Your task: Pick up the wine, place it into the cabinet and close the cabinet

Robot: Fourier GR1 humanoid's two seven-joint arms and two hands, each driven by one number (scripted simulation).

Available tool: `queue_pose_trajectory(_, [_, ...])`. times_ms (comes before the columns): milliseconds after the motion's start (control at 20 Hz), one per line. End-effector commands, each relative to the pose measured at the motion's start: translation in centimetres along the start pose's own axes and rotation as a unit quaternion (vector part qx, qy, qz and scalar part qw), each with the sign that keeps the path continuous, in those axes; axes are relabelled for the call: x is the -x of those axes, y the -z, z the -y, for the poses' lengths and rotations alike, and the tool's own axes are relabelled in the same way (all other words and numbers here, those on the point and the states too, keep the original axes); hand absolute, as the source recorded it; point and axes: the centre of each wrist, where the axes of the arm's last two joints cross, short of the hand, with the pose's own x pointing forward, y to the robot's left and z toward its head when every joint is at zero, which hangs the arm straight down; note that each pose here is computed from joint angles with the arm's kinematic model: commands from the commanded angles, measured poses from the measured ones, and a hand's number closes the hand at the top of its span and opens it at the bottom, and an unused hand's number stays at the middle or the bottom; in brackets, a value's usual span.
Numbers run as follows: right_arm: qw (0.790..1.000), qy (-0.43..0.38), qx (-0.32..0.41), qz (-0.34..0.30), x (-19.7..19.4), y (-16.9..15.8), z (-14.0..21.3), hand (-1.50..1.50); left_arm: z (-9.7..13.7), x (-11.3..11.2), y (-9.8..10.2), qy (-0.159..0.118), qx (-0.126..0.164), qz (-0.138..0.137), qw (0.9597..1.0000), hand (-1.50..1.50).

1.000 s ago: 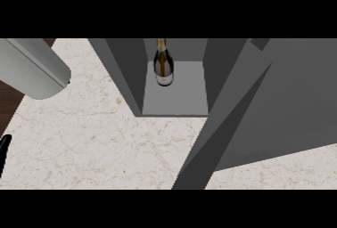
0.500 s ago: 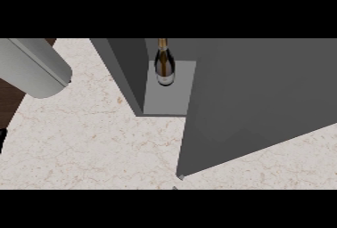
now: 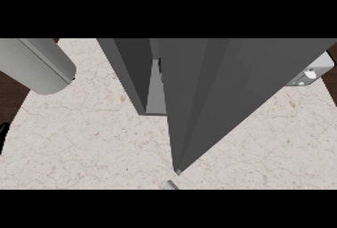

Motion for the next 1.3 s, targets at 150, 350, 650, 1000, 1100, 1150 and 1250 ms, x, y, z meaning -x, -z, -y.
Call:
queue_pose_trajectory(150, [0.999, 0.029, -0.013, 0.034, -1.8, 7.3, -1.7, 1.50, -0.4, 0.5, 0.6, -0.001, -0.003, 0.008, 1.0000, -1.50])
queue_pose_trajectory(350, [0.999, 0.017, 0.008, 0.034, -3.9, 12.5, 0.0, 1.50, -0.7, 1.2, 1.2, 0.000, -0.008, 0.001, 1.0000, -1.50])
queue_pose_trajectory(650, [0.996, -0.065, 0.044, 0.048, -1.7, 18.0, 0.3, 1.50, 0.7, 1.4, 1.1, -0.005, -0.008, 0.005, 0.9999, -1.50])
queue_pose_trajectory(1000, [0.993, -0.080, 0.083, 0.035, -1.7, 21.6, 4.8, 1.50, -0.5, 1.7, 1.0, 0.007, -0.022, 0.013, 0.9997, -1.50])
queue_pose_trajectory(1100, [0.993, -0.067, 0.095, 0.017, 0.4, 22.6, 7.8, 1.50, -0.4, 1.4, 0.4, 0.000, -0.020, 0.009, 0.9998, -1.50])
queue_pose_trajectory(1150, [0.994, -0.071, 0.078, 0.018, -2.7, 23.2, 7.0, 1.50, -0.2, 2.5, 2.0, 0.007, -0.016, 0.005, 0.9998, -1.50])
queue_pose_trajectory(1250, [0.993, -0.060, 0.099, 0.015, 0.3, 23.4, 8.6, 1.50, -0.8, 2.0, 1.2, 0.015, -0.015, 0.013, 0.9997, -1.50])
